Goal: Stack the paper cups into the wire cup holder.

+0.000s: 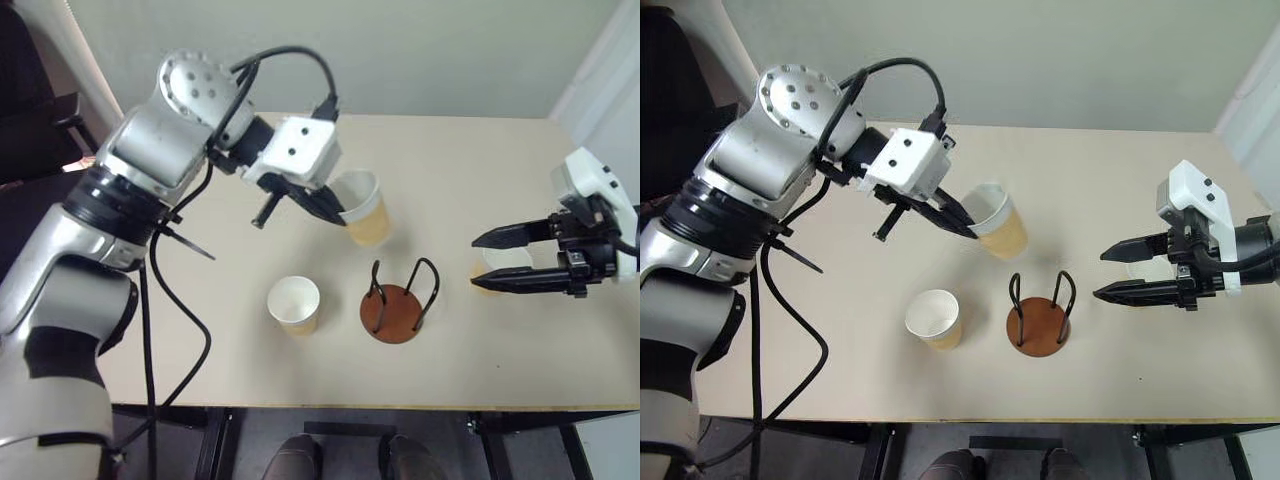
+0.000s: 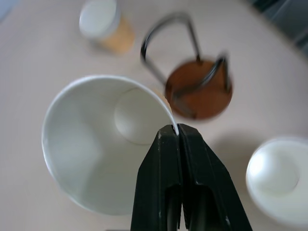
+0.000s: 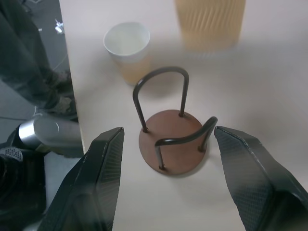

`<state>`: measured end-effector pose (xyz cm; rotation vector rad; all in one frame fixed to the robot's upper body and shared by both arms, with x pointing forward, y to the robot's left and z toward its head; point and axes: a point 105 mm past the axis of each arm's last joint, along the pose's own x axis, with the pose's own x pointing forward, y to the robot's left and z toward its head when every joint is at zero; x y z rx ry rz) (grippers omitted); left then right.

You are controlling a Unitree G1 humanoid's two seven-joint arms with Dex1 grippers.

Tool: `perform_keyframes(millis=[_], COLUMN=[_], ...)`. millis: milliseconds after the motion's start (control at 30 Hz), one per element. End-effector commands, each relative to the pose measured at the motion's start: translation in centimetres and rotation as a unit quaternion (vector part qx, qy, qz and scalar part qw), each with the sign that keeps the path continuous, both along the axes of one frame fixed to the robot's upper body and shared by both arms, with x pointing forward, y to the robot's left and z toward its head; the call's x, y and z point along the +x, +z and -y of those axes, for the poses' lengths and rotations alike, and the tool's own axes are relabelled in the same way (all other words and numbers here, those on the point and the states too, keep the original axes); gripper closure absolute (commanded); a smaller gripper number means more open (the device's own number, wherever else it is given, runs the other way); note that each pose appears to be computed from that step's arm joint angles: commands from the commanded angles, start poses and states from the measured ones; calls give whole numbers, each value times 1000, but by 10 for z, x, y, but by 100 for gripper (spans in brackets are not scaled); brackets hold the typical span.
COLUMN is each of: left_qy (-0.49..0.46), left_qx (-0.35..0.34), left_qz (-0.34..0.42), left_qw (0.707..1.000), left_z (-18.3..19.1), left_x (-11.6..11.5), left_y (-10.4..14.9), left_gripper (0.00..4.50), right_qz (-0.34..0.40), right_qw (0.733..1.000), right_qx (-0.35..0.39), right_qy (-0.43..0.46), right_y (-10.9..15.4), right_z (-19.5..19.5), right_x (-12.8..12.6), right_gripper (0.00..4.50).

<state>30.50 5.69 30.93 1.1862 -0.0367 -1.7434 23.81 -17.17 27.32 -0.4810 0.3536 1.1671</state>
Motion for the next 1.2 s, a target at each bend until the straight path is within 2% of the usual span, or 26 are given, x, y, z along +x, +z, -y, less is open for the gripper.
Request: perform_keyframes(millis=[33,267,400,567,1200], left_qy=[-67,-116,-124,-127,-152], left_qx=[-3,19,57,77,132], left_qz=[-21,-47,-33,-6,47], left_qw=[998,992,990,989,978], left_z=[19,39,37,39,48], left_x=[-25,-36,-32,-22,-5], left_y=[17,9,-7,-11,-33], left_gripper=[444,444,444,444,444], right_qz=[33,54,73,97,82], right_qw=[999,998,994,988,991], right_qx=[-3,-12,-25,-35,-49], right_qy=[-2,-35,-74,-111,-90], right_y=[12,16,25,36,26], right_z=[0,8,20,33,24], right_x=[-9,-14,-19,-24,-35], right_gripper=[140,140,140,140,140])
